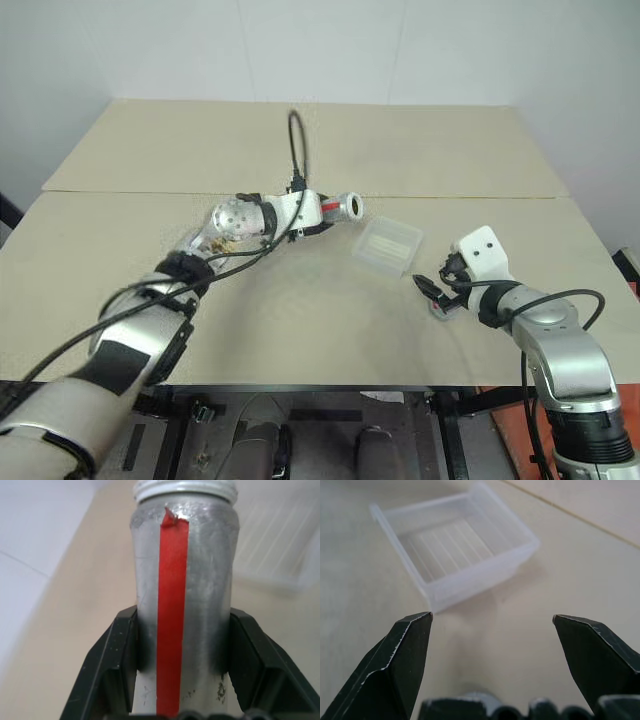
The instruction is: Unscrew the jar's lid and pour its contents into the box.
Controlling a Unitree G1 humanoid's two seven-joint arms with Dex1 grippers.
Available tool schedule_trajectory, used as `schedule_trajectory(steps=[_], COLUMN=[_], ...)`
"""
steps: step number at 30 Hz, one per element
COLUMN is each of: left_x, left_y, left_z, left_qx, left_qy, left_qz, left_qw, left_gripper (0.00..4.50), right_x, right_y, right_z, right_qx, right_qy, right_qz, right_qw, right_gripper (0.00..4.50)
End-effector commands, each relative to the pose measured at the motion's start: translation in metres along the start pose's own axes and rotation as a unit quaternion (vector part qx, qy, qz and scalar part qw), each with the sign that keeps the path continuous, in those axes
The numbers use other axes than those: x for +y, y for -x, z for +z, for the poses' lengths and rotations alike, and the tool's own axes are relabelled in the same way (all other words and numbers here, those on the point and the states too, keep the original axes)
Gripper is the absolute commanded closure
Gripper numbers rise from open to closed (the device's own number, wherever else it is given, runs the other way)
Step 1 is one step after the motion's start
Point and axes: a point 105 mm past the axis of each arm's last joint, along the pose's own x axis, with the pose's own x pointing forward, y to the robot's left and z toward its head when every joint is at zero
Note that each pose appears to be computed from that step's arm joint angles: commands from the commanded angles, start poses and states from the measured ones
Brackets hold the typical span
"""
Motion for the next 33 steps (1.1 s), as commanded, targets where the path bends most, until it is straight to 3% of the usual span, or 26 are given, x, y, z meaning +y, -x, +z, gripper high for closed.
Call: schedule_trajectory(steps=[1,6,9,13,16,22,25,30,31,33], left_x=[0.020,0.029,0.021,0.010,0.003,0.000,0.001,0.006,0.007,0.012], left_y=[-0.011,-0.027,-0.037,-0.047,-0.050,-0.054,-0.054,-0.052,-0.051,-0.050], left_z=[0.019,0.046,0.056,0.067,0.058,0.067,0.069,0.069,0.069,0.067], left_qx=[0.012,0.005,-0.001,-0.024,-0.006,-0.020,-0.020,-0.022,-0.021,-0.001], left_qy=[-0.165,-0.321,-0.464,-0.546,-0.624,-0.629,-0.611,-0.620,-0.608,-0.493], left_qz=[0.042,0.076,0.071,0.067,0.032,0.043,0.051,0.059,0.065,0.077], left_qw=[0.985,0.944,0.883,0.835,0.781,0.776,0.789,0.782,0.791,0.867], left_gripper=[2.37,2.37,2.37,2.37,2.37,2.37,2.37,2.37,2.37,2.37], right_x=[-0.003,0.002,0.001,0.001,0.004,0.009,0.008,0.012,0.014,0.017], right_y=[0.006,0.010,0.014,0.018,0.023,0.031,0.032,0.030,0.029,0.027], right_z=[0.019,0.015,0.014,0.008,0.010,0.017,0.015,0.011,0.011,0.012], right_qx=[-0.039,-0.036,-0.041,-0.030,-0.038,-0.064,-0.056,-0.044,-0.046,-0.050], right_qy=[0.004,0.009,0.002,0.006,-0.003,-0.038,-0.033,-0.021,-0.021,-0.021], right_qz=[-0.015,-0.023,-0.034,-0.050,-0.055,-0.050,-0.054,-0.037,-0.031,-0.022], right_qw=[0.999,0.999,0.999,0.998,0.998,0.996,0.996,0.998,0.998,0.998], right_gripper=[0.03,0.03,0.03,0.03,0.03,0.03,0.03,0.03,0.03,0.03])
